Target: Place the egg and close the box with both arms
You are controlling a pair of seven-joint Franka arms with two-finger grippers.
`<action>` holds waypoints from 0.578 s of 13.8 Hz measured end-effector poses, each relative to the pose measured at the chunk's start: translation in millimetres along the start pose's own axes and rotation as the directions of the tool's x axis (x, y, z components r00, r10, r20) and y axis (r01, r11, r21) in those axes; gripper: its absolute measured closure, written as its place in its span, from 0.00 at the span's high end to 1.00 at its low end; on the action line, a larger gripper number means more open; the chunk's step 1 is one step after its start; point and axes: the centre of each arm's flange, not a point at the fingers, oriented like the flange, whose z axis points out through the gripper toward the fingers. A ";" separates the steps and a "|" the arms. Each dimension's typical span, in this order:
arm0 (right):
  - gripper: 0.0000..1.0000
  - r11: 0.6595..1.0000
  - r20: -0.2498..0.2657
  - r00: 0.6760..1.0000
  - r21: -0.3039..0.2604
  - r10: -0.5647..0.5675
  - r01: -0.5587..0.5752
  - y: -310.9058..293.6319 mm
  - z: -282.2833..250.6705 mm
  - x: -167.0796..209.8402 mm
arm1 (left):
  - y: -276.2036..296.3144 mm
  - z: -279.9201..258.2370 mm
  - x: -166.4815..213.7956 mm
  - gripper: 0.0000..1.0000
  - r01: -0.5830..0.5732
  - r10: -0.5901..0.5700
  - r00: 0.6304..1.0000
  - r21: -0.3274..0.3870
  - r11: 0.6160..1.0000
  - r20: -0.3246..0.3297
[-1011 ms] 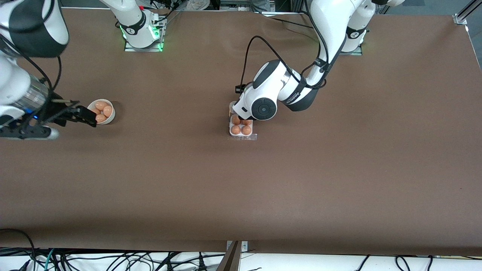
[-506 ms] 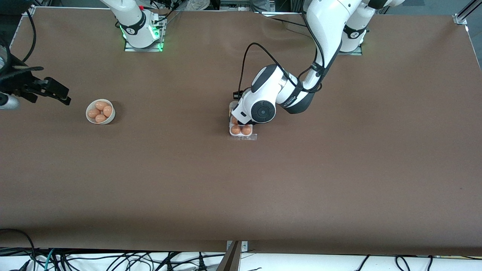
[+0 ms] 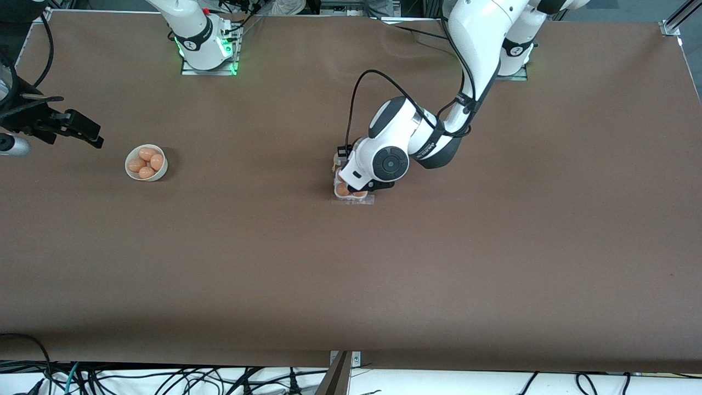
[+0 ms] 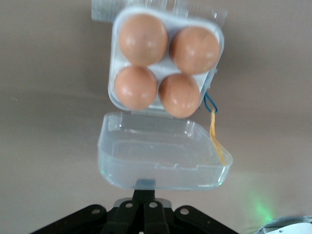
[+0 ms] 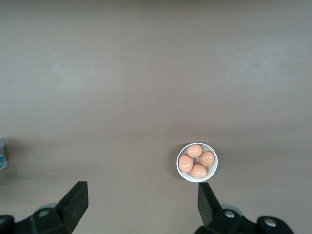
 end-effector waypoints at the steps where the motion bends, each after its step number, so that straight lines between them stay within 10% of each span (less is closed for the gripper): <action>1: 1.00 1.000 -0.002 1.000 0.000 0.002 -0.002 1.2 -0.1 0.3 | -2.4 -8.2 5.8 0.01 0.007 -0.007 1.000 -0.012 1.000 -0.016; 3: 1.00 1.000 -0.008 1.000 0.001 0.007 -0.007 4.2 -0.6 1.2 | -13.0 -33.5 21.6 0.02 0.023 -0.024 0.998 -0.035 0.999 -0.052; 8: 1.00 1.000 -0.026 1.000 0.004 -0.004 0.004 -2.6 -0.8 3.0 | -98.5 -158.9 58.6 0.51 -0.032 0.054 0.986 0.135 0.990 -0.160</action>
